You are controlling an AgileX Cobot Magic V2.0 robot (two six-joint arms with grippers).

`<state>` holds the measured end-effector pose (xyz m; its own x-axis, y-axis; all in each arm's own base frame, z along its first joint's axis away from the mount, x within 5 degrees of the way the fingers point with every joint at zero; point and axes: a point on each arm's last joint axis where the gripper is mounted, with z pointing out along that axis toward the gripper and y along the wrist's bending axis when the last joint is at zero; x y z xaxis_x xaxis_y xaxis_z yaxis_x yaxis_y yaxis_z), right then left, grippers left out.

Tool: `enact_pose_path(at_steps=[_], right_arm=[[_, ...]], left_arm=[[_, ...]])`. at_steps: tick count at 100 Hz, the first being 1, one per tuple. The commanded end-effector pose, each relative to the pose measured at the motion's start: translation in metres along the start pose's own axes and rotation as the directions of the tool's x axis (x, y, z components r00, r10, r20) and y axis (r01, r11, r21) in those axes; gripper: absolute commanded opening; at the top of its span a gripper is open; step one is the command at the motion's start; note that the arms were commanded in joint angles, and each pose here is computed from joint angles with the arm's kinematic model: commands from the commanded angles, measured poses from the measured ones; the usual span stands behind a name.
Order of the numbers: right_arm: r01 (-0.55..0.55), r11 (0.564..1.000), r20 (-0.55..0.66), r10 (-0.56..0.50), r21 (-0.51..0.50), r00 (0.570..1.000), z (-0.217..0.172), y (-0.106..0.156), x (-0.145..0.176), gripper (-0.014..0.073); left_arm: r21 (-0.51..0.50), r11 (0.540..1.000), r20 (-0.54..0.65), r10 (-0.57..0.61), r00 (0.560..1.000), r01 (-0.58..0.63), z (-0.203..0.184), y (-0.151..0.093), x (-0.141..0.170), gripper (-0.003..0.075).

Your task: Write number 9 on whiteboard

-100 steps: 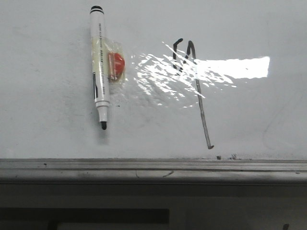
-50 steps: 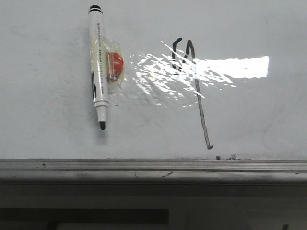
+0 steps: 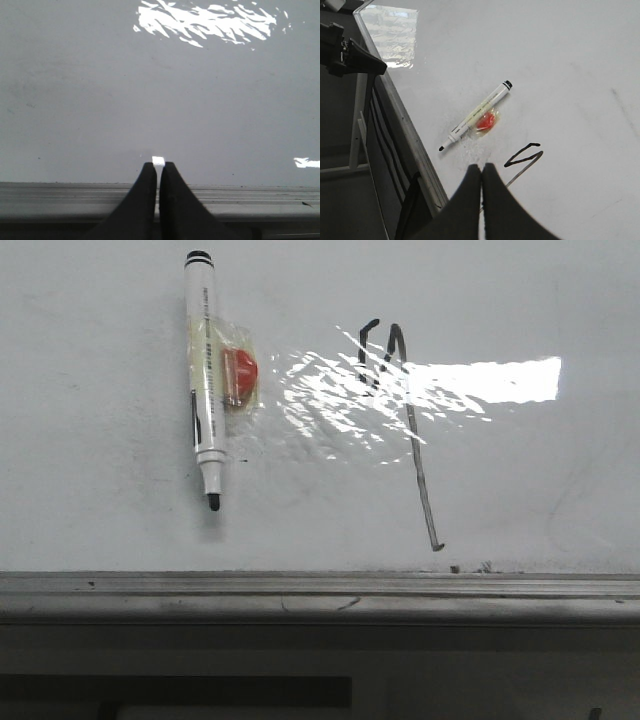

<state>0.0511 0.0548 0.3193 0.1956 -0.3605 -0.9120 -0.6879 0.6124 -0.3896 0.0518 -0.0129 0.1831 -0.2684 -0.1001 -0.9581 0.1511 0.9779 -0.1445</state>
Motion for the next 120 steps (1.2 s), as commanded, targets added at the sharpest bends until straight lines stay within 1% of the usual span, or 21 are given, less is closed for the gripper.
enact_pose_path(at_steps=[1, 13, 17, 20, 24, 25, 30, 33, 38, 39, 44, 50, 54, 59, 67, 69, 79, 90, 105, 110, 120], right_arm=[[0.0, 0.998, 0.061, -0.003, 0.062, 0.998, -0.002, -0.007, -0.011, -0.0061], [0.007, 0.998, 0.038, -0.01, 0.06, 0.999, 0.0, -0.005, -0.002, -0.0061], [0.071, 0.994, 0.003, -0.071, 0.086, 0.997, 0.003, -0.005, 0.007, -0.0061], [0.079, 0.989, -0.002, -0.079, 0.124, 0.997, 0.005, -0.006, 0.013, -0.0061], [0.049, 0.985, -0.01, -0.048, 0.166, 0.999, 0.009, -0.006, 0.024, -0.0061], [-0.001, 0.984, 0.001, 0.001, 0.179, 1.0, 0.011, -0.005, 0.028, -0.0061], [-0.063, 0.971, 0.026, 0.058, 0.231, 0.998, 0.015, -0.003, 0.045, -0.0061], [-0.076, 0.964, 0.045, 0.067, 0.256, 0.997, 0.017, -0.001, 0.054, -0.0061], [-0.127, 0.951, 0.105, 0.101, 0.283, 0.989, 0.019, 0.003, 0.067, -0.0061], [-0.164, 0.944, 0.111, 0.138, 0.285, 0.984, 0.02, 0.006, 0.076, -0.0061], [-0.24, 0.924, 0.156, 0.201, 0.298, 0.967, 0.02, 0.013, 0.094, -0.0061], [-0.283, 0.905, 0.182, 0.235, 0.318, 0.955, 0.018, 0.019, 0.111, -0.0061], [-0.263, 0.908, 0.072, 0.254, 0.326, 0.965, 0.019, 0.019, 0.116, -0.0061], [-0.262, 0.899, -0.003, 0.281, 0.35, 0.96, 0.018, 0.017, 0.12, -0.0061], [-0.254, 0.886, -0.016, 0.282, 0.387, 0.959, 0.016, 0.019, 0.128, -0.0061], [-0.245, 0.885, -0.071, 0.295, 0.395, 0.953, 0.014, 0.019, 0.133, -0.0061], [-0.214, 0.869, -0.132, 0.301, 0.445, 0.944, 0.008, 0.019, 0.139, -0.0061], [-0.207, 0.847, -0.15, 0.316, 0.489, 0.937, 0.001, 0.021, 0.143, -0.0061], [-0.206, 0.838, -0.215, 0.354, 0.506, 0.91, -0.01, 0.028, 0.152, -0.0061], [-0.201, 0.834, -0.162, 0.325, 0.515, 0.932, -0.012, 0.028, 0.148, -0.0061], [-0.201, 0.834, -0.16, 0.323, 0.514, 0.933, -0.011, 0.027, 0.147, -0.0061]], left_arm=[[-0.006, 1.0, 0.047, -0.01, 0.999, 0.01, 0.0, 0.001, 0.002, -0.002], [-0.006, 1.0, 0.047, -0.01, 0.999, 0.01, 0.0, 0.001, 0.002, -0.002], [-0.006, 1.0, 0.047, -0.01, 0.999, 0.01, 0.0, 0.001, 0.002, -0.002], [-0.006, 1.0, 0.047, -0.01, 0.999, 0.01, 0.0, 0.001, 0.002, -0.002], [-0.006, 1.0, 0.047, -0.01, 0.999, 0.01, 0.0, 0.001, 0.002, -0.002], [-0.006, 1.0, 0.047, -0.01, 0.999, 0.01, 0.0, 0.001, 0.002, -0.002], [-0.006, 1.0, 0.047, -0.01, 0.999, 0.01, 0.0, 0.001, 0.002, -0.002], [-0.006, 1.0, 0.047, -0.01, 0.999, 0.01, 0.0, 0.001, 0.002, -0.002], [-0.006, 1.0, 0.047, -0.01, 0.999, 0.01, 0.0, 0.001, 0.002, -0.002], [-0.006, 1.0, 0.047, -0.01, 0.999, 0.01, 0.0, 0.001, 0.002, -0.002], [-0.006, 1.0, 0.047, -0.01, 0.999, 0.01, 0.0, 0.001, 0.002, -0.002], [-0.006, 1.0, 0.047, -0.01, 0.999, 0.01, 0.0, 0.001, 0.002, -0.002], [-0.006, 1.0, 0.049, -0.01, 0.999, 0.01, 0.0, 0.001, 0.002, -0.002], [-0.006, 1.0, 0.049, -0.01, 0.999, 0.01, 0.0, 0.001, 0.002, -0.002], [-0.006, 1.0, 0.049, -0.01, 0.999, 0.01, 0.0, 0.001, 0.002, -0.002], [-0.006, 1.0, 0.049, -0.01, 0.999, 0.01, 0.0, 0.001, 0.002, -0.002], [-0.006, 1.0, 0.049, -0.01, 0.999, 0.01, 0.0, 0.001, 0.002, -0.002], [-0.006, 1.0, 0.049, -0.01, 0.999, 0.01, 0.0, 0.001, 0.002, -0.002], [-0.006, 1.0, 0.049, -0.01, 0.999, 0.01, 0.0, 0.001, 0.002, -0.002], [-0.006, 1.0, 0.049, -0.01, 0.999, 0.01, 0.0, 0.001, 0.002, -0.002], [-0.005, 1.0, 0.05, -0.011, 0.999, 0.011, 0.0, 0.001, 0.002, -0.002]])
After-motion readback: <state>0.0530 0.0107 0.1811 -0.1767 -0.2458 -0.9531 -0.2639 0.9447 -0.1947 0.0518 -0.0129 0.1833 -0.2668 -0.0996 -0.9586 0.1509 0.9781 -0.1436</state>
